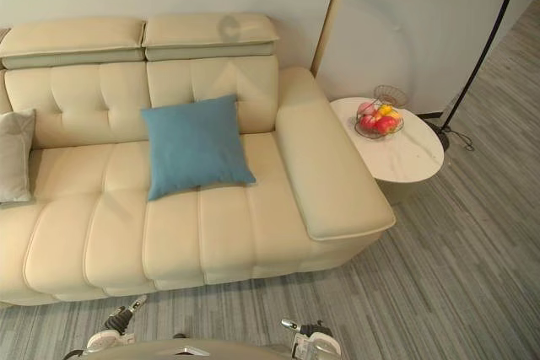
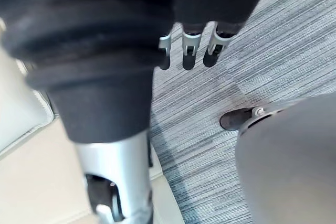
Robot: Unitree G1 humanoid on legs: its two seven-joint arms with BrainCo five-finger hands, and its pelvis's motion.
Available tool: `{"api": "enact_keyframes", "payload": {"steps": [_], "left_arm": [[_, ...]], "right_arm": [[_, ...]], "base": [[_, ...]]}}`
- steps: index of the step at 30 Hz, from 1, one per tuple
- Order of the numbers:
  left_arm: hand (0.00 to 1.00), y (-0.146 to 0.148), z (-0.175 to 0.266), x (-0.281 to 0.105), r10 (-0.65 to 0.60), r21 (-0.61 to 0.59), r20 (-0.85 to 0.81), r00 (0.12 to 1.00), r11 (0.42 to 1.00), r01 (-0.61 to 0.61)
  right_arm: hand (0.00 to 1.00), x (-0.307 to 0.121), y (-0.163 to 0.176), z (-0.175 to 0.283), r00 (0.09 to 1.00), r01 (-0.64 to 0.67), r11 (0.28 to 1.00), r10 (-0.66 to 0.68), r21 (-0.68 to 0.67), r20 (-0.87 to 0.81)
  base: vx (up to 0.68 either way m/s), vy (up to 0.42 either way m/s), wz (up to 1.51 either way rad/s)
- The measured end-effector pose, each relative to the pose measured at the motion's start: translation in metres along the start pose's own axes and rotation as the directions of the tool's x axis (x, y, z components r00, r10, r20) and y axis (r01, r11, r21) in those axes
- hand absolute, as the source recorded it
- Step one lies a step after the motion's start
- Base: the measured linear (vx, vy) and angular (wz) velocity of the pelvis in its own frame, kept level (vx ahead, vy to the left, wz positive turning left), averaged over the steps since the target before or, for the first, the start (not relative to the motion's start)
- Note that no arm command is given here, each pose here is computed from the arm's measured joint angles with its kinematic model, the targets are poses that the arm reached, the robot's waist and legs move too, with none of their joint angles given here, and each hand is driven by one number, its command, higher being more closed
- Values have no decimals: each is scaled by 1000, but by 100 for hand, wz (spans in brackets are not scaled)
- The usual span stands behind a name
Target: Pick up cushions and gather them together orderly.
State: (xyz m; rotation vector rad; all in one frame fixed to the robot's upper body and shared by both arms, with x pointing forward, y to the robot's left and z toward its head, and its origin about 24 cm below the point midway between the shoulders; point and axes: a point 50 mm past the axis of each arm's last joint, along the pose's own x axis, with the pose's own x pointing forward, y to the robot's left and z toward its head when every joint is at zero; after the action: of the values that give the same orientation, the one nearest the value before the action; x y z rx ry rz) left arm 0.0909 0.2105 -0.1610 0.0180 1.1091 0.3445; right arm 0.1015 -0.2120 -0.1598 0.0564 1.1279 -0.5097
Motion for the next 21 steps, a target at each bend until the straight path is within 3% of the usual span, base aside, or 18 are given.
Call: {"api": "enact_keyframes", "payload": {"steps": [21], "left_arm": [[0, -9, 6, 1, -56, 69, 9, 998, 996, 56]], "right_arm": [[0, 2, -9, 3, 1000, 16, 1000, -16, 19, -5]], "base": [[-11, -20, -16]]}}
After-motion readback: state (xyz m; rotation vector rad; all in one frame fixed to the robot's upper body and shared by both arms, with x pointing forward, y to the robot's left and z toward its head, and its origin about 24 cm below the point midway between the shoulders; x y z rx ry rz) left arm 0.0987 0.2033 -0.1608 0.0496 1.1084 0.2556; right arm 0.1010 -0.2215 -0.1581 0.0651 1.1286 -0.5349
